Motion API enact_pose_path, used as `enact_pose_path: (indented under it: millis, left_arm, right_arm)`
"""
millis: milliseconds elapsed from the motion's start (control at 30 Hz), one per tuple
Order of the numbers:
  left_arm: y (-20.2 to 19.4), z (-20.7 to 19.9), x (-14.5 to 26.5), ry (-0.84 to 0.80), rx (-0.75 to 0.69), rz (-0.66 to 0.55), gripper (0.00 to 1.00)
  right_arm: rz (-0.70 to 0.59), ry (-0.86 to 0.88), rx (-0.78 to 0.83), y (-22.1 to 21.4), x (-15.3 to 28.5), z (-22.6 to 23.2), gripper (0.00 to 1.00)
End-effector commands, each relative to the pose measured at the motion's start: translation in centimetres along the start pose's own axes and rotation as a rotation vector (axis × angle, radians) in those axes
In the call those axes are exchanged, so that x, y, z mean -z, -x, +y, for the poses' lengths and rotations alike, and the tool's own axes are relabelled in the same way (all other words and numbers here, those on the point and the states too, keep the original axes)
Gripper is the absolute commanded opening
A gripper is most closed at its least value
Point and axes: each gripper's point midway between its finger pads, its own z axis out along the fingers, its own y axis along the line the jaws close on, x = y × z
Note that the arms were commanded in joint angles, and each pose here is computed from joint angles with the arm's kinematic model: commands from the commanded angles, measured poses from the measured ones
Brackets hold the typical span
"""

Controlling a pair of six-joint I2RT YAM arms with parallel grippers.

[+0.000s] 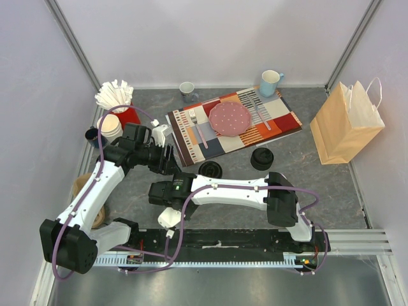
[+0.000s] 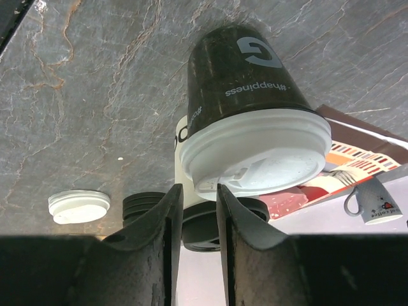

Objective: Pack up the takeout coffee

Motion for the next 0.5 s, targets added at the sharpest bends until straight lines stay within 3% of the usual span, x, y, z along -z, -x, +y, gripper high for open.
enact_pose_path:
  millis: [0, 200, 467]
  left_arm:
    - [0.6, -0.8, 0.1, -0.032, 0.006, -0.023, 0.57]
    - [0.7, -0.1, 0.1, 0.006, 0.008, -0.031, 0.59]
    - [0.7, -0.3, 0.2, -0.006, 0.001, -0.031, 0.69]
  right_arm:
    - [-0.018, -0.065, -0.019, 0.3, 1.9, -1.0, 0.38]
    - [-0.049, -0.118, -0.044, 0.5, 3.9, -1.2, 0.53]
    - [-0.191, -0.270, -0.128, 0.7, 8.7, -2.6, 0.56]
